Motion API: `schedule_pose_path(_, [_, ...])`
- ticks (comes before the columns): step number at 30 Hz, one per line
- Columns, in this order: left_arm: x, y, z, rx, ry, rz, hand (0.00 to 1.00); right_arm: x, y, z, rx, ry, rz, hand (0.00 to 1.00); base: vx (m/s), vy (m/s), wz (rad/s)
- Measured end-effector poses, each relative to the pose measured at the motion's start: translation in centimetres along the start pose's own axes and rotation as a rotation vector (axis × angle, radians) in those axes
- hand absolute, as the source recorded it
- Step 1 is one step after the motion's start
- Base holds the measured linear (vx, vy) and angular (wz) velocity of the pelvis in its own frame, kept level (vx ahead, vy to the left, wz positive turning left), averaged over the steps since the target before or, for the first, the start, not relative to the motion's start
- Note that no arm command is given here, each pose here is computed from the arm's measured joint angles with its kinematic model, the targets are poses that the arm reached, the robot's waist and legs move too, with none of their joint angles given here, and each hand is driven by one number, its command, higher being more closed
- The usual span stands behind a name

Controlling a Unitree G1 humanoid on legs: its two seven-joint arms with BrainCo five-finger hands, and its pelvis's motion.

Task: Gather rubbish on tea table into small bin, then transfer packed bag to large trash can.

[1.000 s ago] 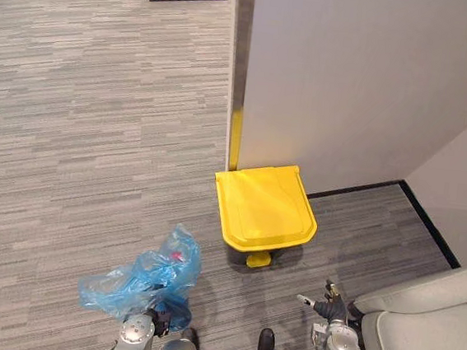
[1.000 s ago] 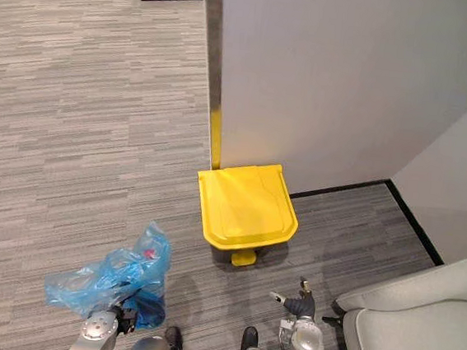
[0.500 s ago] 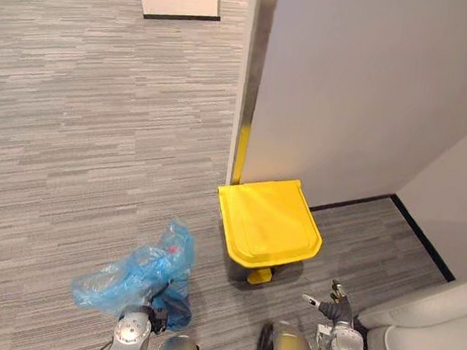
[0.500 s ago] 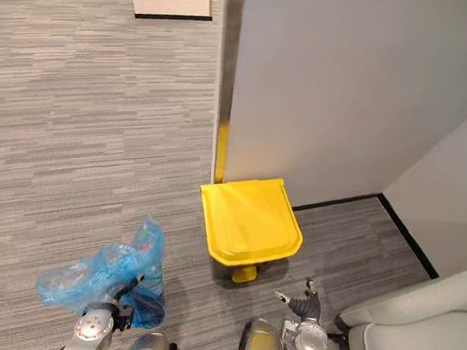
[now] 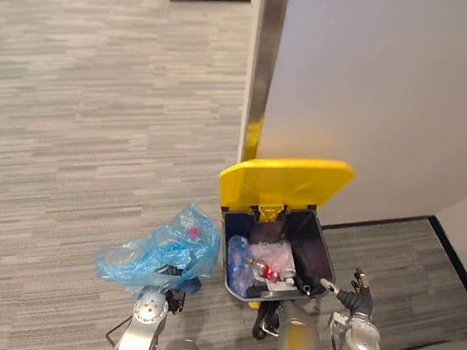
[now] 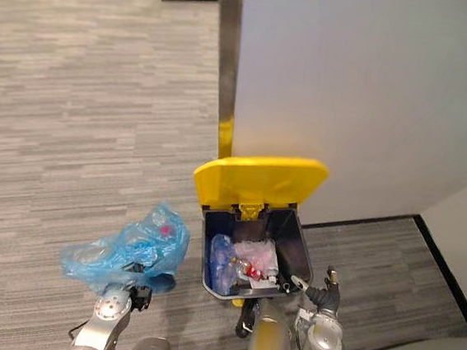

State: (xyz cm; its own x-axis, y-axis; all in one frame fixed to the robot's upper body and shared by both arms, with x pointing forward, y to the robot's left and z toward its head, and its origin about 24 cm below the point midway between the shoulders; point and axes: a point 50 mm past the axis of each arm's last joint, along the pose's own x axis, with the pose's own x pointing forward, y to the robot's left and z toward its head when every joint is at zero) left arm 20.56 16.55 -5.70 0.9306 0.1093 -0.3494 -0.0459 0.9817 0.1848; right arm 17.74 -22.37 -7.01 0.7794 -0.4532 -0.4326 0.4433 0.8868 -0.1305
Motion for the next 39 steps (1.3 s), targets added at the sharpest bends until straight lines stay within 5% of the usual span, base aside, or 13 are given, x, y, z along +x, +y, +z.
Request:
schedule_pose_path(6, [-0.3, -0.3, -0.3, -0.003, 0.01, -0.009, 1.0, -0.2, 0.9, -0.2, 0.001, 0.007, 0.032, 0.0, 0.06, -0.093, -0.01])
schedule_pose_path(19, [0.7, 0.1, 0.7, 0.025, -0.025, -0.01, 1.0, 1.1, 9.4, 3.0, -0.131, -0.077, 0.357, 0.0, -0.07, -0.14, 0.28])
schedule_pose_path(26, [2.3, 0.1, 3.5, 0.007, -0.141, -0.003, 1.0, 3.8, 13.9, 14.1, -0.231, -0.382, 0.447, 0.0, -0.09, -0.133, 0.51])
schedule_pose_path(30, [2.6, 0.7, 3.9, 0.008, -0.153, 0.021, 1.0, 5.5, 13.0, 21.6, -0.283, -0.544, 0.371, 0.0, -0.11, -0.015, 0.31])
schedule_pose_path(39, [2.9, 2.4, 4.4, 0.019, -0.179, 0.06, 1.0, 5.6, 10.7, 30.2, -0.292, -0.719, 0.232, 0.0, -0.02, 0.048, 0.13])
